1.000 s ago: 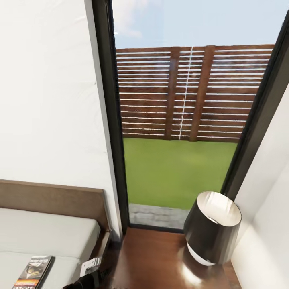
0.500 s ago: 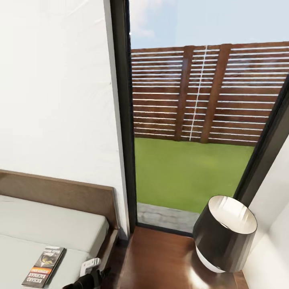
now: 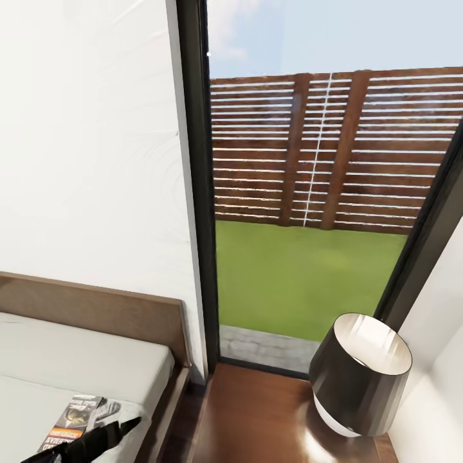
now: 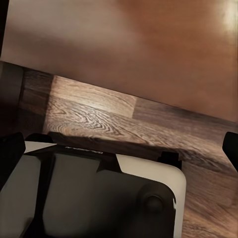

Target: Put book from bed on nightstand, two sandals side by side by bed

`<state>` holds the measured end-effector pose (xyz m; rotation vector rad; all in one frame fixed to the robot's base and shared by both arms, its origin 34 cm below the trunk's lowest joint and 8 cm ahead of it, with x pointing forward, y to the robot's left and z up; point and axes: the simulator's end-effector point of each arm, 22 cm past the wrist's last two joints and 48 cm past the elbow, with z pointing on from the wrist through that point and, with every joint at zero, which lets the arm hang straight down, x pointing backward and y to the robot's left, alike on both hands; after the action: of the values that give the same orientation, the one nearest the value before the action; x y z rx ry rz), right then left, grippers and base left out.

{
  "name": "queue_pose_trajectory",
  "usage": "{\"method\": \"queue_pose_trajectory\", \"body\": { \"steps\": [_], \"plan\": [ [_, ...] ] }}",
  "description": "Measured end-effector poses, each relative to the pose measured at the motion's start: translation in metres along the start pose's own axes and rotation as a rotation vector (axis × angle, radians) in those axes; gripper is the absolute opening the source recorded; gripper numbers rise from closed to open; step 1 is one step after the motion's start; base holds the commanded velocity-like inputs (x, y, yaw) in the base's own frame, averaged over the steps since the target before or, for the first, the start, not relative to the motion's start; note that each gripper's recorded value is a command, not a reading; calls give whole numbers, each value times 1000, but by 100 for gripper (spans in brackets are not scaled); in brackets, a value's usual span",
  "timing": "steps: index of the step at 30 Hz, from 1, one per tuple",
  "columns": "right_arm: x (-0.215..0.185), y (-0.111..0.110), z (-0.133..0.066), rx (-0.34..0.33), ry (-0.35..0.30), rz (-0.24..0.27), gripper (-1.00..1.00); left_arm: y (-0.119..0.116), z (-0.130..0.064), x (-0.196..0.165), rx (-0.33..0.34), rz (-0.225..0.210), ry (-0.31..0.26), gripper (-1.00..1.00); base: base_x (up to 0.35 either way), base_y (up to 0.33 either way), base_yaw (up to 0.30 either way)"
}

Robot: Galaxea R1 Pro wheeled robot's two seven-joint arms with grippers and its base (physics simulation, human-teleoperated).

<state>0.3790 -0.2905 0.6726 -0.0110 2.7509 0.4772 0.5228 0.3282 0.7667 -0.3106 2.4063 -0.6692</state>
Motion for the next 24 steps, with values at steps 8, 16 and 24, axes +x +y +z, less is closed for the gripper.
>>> {"method": "queue_pose_trajectory", "body": {
  "steps": [8, 16, 24],
  "plan": [
    [0, 0, 0, 1, -1, -1, 100, 44, -107, -150, -80, -75, -182, 100, 0, 0, 0],
    [0, 0, 0, 1, 0, 0, 100, 86, -201, -261, -298, -56, -348, 100, 0, 0, 0],
    [0, 0, 0, -1, 1, -1, 100, 93, -221, -293, -353, -54, -402, 100, 0, 0, 0]
  ]
}}
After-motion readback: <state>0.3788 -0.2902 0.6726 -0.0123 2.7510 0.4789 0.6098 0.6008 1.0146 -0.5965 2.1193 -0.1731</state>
